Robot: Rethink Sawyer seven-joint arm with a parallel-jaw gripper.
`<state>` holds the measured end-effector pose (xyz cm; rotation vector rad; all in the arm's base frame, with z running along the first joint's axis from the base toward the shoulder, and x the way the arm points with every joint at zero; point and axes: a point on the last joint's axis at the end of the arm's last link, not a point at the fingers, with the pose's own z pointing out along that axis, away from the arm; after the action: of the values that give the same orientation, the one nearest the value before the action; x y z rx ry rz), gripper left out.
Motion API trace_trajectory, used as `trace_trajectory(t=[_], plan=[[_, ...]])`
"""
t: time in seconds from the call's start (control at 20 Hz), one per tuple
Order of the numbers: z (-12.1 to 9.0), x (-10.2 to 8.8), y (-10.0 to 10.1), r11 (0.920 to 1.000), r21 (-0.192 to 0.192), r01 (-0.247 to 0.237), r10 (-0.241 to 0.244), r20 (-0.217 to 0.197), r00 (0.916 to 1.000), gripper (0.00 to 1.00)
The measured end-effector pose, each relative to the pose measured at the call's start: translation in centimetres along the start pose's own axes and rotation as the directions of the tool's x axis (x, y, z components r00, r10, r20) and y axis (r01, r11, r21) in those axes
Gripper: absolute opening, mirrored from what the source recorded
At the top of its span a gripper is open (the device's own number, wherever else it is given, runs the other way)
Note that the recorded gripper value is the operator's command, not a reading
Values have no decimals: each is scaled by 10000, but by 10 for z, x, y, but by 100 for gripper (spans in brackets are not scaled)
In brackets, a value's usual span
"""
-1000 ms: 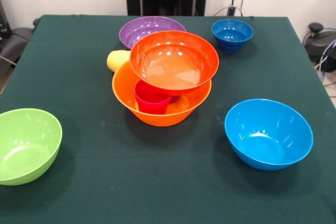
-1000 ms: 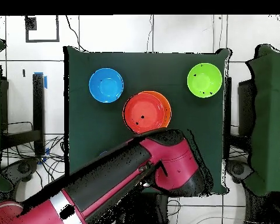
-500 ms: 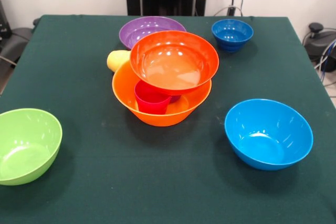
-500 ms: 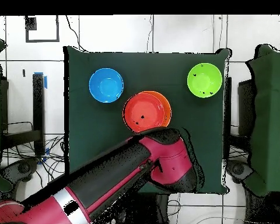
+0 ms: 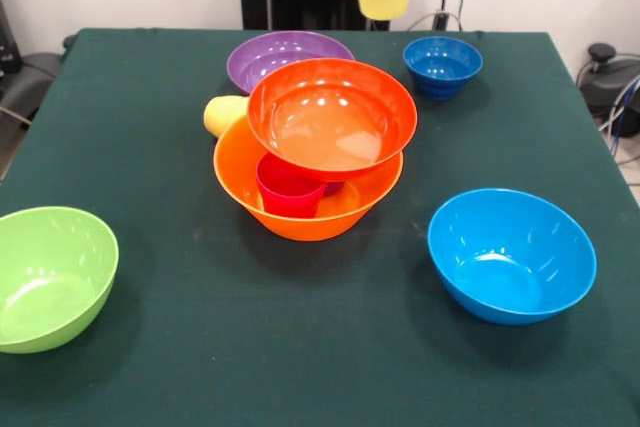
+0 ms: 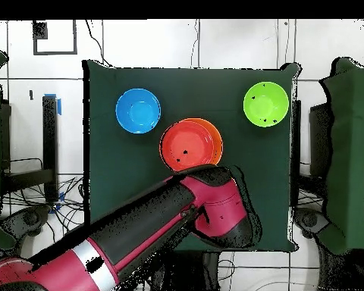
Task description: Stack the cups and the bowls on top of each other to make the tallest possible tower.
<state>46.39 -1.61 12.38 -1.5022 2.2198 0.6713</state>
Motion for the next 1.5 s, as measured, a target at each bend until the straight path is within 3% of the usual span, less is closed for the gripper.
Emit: trace_trajectory(t=[0.65, 0.85, 1.05, 1.5], plan=[[-24, -23, -4, 9987, 482, -147, 139, 187, 9997, 0], [-25, -34, -5, 9988, 391, -281, 280, 31, 9996, 0], [-11, -43, -18, 9991, 225, -350, 355, -258, 9990, 0], [29, -61, -69, 9998, 135, -117, 129, -910, 9958, 0]])
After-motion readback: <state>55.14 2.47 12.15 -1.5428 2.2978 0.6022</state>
